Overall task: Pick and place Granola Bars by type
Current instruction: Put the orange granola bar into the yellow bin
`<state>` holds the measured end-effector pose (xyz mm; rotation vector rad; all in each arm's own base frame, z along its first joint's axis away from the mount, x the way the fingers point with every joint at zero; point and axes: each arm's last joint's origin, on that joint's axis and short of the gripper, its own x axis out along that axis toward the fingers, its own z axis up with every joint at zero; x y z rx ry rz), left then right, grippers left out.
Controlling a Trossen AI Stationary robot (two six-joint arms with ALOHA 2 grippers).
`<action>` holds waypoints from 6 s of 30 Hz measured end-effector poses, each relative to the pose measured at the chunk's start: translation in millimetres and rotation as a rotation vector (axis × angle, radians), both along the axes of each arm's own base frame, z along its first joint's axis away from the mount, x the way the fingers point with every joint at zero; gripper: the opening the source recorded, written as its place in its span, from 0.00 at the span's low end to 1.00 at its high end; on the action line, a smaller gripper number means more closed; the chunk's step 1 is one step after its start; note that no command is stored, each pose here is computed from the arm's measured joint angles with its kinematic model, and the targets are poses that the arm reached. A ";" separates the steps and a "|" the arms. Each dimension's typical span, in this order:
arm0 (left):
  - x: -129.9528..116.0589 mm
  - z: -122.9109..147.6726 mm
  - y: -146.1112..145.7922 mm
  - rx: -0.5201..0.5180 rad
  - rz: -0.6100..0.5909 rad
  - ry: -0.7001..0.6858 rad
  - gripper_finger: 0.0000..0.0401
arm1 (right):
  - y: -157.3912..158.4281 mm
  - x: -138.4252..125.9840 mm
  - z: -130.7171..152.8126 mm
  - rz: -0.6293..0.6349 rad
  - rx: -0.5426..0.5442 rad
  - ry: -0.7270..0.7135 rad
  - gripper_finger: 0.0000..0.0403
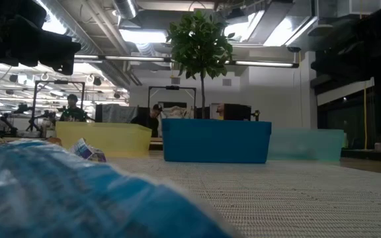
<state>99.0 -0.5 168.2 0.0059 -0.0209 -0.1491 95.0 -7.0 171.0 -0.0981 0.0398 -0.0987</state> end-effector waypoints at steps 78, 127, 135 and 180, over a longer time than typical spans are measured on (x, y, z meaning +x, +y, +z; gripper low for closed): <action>-1.8 17.3 1.2 -0.037 0.042 -0.176 0.23 | -2.4 2.5 -3.1 0.055 0.007 -0.062 0.06; 73.0 41.9 -56.9 -0.429 0.091 1.227 0.13 | -2.4 2.5 -3.1 0.055 0.007 -0.062 0.06; 65.1 24.8 -86.4 -0.579 0.116 1.501 0.12 | -2.4 2.5 -3.1 0.055 0.007 -0.062 0.06; 38.5 0.3 -146.3 -0.634 0.292 1.730 0.60 | -2.4 2.5 -3.0 0.055 0.007 -0.062 0.06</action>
